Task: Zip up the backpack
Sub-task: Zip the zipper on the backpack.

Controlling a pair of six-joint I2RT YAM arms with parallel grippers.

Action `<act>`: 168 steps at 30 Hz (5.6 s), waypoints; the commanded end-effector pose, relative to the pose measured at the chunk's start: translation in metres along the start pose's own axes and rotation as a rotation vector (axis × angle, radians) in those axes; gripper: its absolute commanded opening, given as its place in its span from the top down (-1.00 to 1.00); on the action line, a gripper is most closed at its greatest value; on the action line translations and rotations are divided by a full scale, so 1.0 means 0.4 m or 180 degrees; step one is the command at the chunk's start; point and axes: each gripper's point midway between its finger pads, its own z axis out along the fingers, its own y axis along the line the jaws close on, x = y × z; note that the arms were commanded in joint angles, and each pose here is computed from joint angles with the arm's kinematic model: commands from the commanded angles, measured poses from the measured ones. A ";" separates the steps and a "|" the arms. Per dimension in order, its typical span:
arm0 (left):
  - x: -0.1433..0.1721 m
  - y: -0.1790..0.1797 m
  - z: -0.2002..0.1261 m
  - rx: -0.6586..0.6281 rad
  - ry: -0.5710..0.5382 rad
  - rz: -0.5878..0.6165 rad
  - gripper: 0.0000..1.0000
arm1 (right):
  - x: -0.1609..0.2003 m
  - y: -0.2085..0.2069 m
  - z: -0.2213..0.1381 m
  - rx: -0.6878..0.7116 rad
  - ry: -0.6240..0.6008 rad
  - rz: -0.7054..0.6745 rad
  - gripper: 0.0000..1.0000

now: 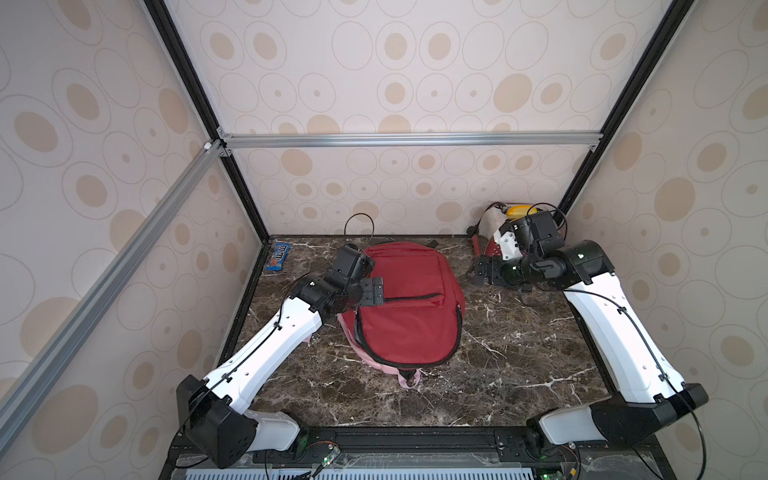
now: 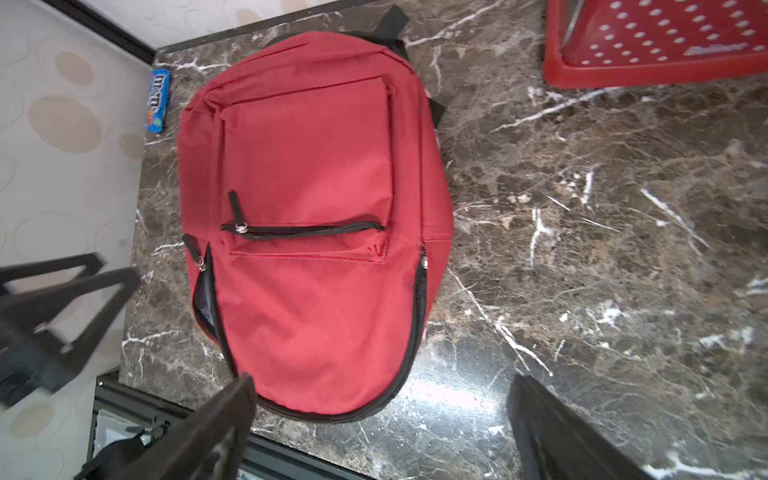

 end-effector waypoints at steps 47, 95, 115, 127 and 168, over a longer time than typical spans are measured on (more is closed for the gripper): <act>0.020 0.146 0.032 0.0760 0.0180 -0.1111 -0.98 | 0.089 -0.059 0.109 -0.0607 0.0587 0.0147 -0.72; 0.105 0.235 0.166 0.0648 0.0619 -0.1231 -0.97 | 0.120 -0.205 0.362 -0.0447 0.0825 0.0751 -0.74; 0.047 0.103 0.192 0.1587 0.0534 -0.1388 -0.84 | 0.092 -0.138 0.483 -0.1257 0.0881 0.0894 -0.32; 0.049 0.037 0.163 0.1817 0.0532 -0.1333 -0.18 | 0.118 -0.096 0.486 -0.1265 0.1032 0.0682 0.68; 0.083 0.076 0.101 0.1360 0.0381 -0.1242 1.00 | 0.067 0.378 0.430 -0.0529 0.1129 -0.1555 0.06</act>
